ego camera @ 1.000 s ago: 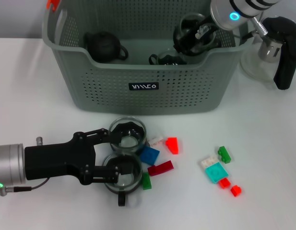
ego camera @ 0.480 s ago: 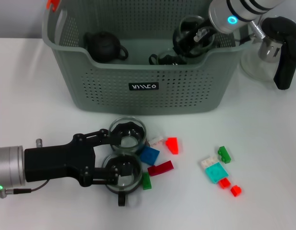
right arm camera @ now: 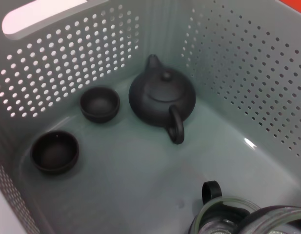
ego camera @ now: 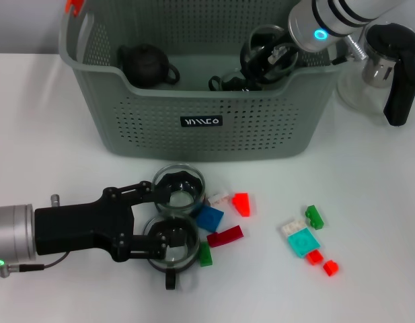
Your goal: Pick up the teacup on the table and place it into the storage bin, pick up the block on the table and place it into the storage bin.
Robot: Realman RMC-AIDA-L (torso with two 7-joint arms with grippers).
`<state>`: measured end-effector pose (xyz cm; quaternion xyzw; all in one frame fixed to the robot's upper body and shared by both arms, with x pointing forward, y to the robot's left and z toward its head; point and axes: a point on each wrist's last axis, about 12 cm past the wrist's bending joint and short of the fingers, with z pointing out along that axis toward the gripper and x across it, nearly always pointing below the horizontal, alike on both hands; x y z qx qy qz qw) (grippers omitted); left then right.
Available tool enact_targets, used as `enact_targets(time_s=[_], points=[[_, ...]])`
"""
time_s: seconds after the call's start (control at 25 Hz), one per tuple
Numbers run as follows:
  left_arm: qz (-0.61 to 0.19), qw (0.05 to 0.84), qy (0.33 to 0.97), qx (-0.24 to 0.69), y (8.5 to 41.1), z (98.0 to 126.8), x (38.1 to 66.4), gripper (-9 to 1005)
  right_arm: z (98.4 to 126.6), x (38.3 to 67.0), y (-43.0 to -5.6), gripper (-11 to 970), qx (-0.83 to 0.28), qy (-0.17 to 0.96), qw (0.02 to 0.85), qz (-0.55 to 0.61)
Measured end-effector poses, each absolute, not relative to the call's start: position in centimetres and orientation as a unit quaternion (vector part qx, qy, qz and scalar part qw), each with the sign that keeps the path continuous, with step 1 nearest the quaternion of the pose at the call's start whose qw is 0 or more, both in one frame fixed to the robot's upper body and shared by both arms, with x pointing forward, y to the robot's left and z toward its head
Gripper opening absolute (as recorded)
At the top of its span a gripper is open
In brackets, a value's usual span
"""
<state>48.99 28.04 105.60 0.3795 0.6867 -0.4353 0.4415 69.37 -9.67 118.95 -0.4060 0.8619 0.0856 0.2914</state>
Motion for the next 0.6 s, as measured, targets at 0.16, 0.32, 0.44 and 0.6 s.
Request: enact_targets(time_s=[0.16,0.32,0.44,0.6], points=[[-0.435,0.442,0.687,0.38,28.04,105.61,49.01,875,118.88,69.35,-9.7,98,-0.407,0.862,0.291,0.083],[-0.435,0.442,0.687,0.38,28.04,105.62,49.01,875,118.87,69.38,-9.72,99,-0.407,0.861,0.292,0.083],[-0.435,0.442,0.686,0.38,28.03,105.62,49.01,875,118.92,69.4,-9.73,100,-0.407,0.861,0.293,0.082],[-0.435,0.442,0.687,0.379,28.05,105.62,49.02,876,119.03,69.44,-9.7,102,-0.408,0.86,0.295,0.082]])
